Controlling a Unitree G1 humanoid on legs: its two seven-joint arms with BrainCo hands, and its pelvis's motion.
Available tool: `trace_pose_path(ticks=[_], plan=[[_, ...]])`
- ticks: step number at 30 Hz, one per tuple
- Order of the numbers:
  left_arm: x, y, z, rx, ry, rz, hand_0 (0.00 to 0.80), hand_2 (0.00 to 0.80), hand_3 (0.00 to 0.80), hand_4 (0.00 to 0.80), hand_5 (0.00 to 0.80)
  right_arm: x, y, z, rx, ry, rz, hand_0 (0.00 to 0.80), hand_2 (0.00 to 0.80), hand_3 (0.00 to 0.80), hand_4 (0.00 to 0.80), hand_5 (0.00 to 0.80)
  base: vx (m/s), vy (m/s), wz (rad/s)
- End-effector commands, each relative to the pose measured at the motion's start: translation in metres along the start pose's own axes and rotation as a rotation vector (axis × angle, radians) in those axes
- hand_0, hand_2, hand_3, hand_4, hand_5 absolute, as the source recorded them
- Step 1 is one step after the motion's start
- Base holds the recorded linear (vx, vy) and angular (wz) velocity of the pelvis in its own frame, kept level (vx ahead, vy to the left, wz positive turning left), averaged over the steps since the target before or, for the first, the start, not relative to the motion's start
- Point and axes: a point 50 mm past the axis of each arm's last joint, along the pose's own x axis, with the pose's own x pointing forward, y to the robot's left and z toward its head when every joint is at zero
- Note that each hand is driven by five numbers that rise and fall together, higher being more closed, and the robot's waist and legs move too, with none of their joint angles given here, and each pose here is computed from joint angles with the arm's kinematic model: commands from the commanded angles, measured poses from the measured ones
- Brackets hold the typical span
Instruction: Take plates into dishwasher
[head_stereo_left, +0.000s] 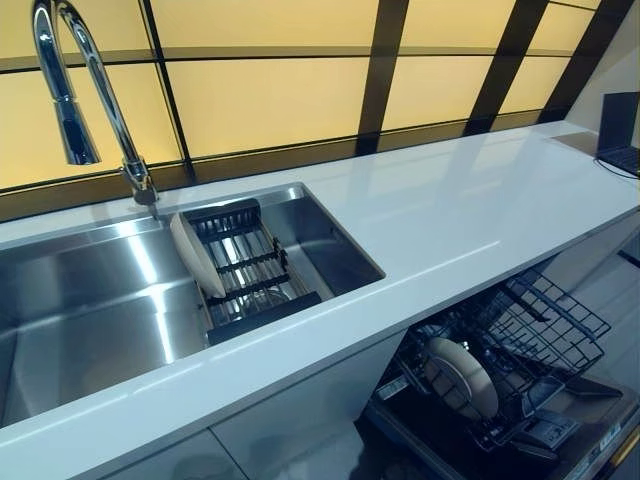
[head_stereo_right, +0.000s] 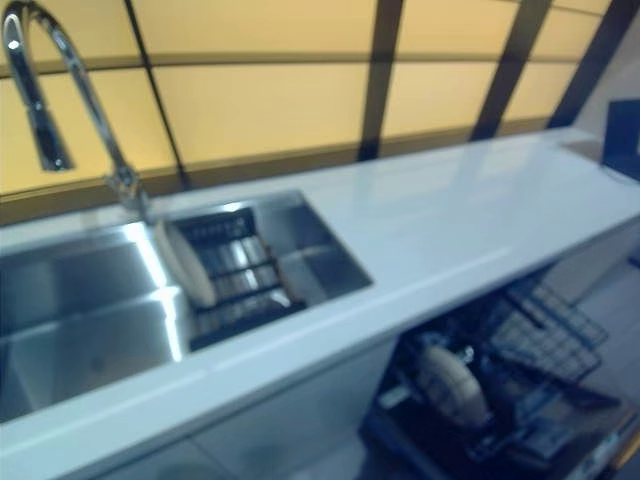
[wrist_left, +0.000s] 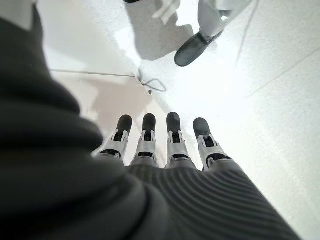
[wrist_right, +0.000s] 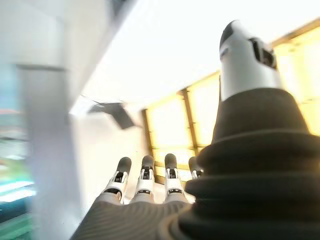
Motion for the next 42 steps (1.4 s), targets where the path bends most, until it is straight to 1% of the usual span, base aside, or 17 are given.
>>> trace_pose_path(ticks=[1, 2, 4, 7, 12, 17, 25, 31, 34, 42], plan=[[-0.001, 0.012, -0.003, 0.022, 0.013, 0.029, 0.0, 0.0, 0.0, 0.0, 0.0, 0.001, -0.035, 0.04, -0.052, -0.161, -0.219, 0.0, 0.0, 0.0, 0.0, 0.0, 0.029, 0.036, 0.23], [-0.001, 0.011, -0.004, 0.025, 0.014, 0.026, 0.0, 0.0, 0.0, 0.0, 0.0, 0.002, -0.035, 0.047, -0.065, -0.181, -0.232, 0.0, 0.0, 0.0, 0.0, 0.0, 0.036, 0.04, 0.21], [-0.001, 0.005, -0.006, 0.027, 0.02, 0.011, 0.0, 0.0, 0.0, 0.0, 0.0, 0.002, -0.036, 0.08, -0.128, -0.303, -0.285, 0.0, 0.0, 0.0, 0.0, 0.0, 0.051, 0.05, 0.23], [0.0, -0.001, -0.008, 0.033, 0.023, -0.007, 0.0, 0.0, 0.0, 0.0, 0.0, 0.0, -0.035, 0.111, -0.204, -0.399, -0.314, 0.0, 0.0, 0.0, 0.0, 0.0, 0.051, 0.053, 0.22], [0.001, -0.007, -0.006, 0.02, 0.018, -0.022, 0.0, 0.0, 0.0, 0.0, 0.0, 0.0, -0.028, 0.135, -0.29, -0.494, -0.326, 0.0, 0.0, 0.0, 0.0, 0.0, 0.029, 0.063, 0.31], [0.001, -0.004, 0.0, -0.023, 0.015, -0.016, 0.0, 0.0, 0.0, 0.0, 0.0, 0.001, -0.021, 0.165, -0.323, -0.6, -0.368, 0.0, 0.0, 0.0, 0.0, 0.0, 0.017, 0.078, 0.3], [0.0, 0.002, 0.018, -0.026, -0.031, -0.007, 0.0, 0.0, 0.0, 0.0, 0.0, 0.001, -0.014, 0.19, -0.385, -0.647, -0.4, 0.0, 0.0, 0.0, 0.0, 0.0, -0.007, 0.068, 0.28], [-0.001, 0.006, 0.033, -0.033, -0.078, 0.016, 0.0, 0.0, 0.0, 0.0, 0.0, 0.002, -0.021, 0.208, -0.422, -0.65, -0.462, 0.0, 0.0, 0.0, 0.0, 0.0, -0.012, 0.028, 0.2], [-0.002, 0.01, 0.042, -0.046, -0.115, 0.058, 0.0, 0.0, 0.0, 0.0, 0.0, -0.001, -0.026, 0.219, -0.435, -0.659, -0.493, 0.0, 0.0, 0.0, 0.0, 0.0, -0.006, 0.018, 0.23], [-0.004, 0.01, 0.052, -0.062, -0.152, 0.053, 0.0, 0.0, 0.0, 0.0, 0.0, -0.009, -0.036, 0.235, -0.455, -0.691, -0.55, 0.0, 0.0, 0.0, 0.0, 0.0, -0.001, 0.011, 0.08]])
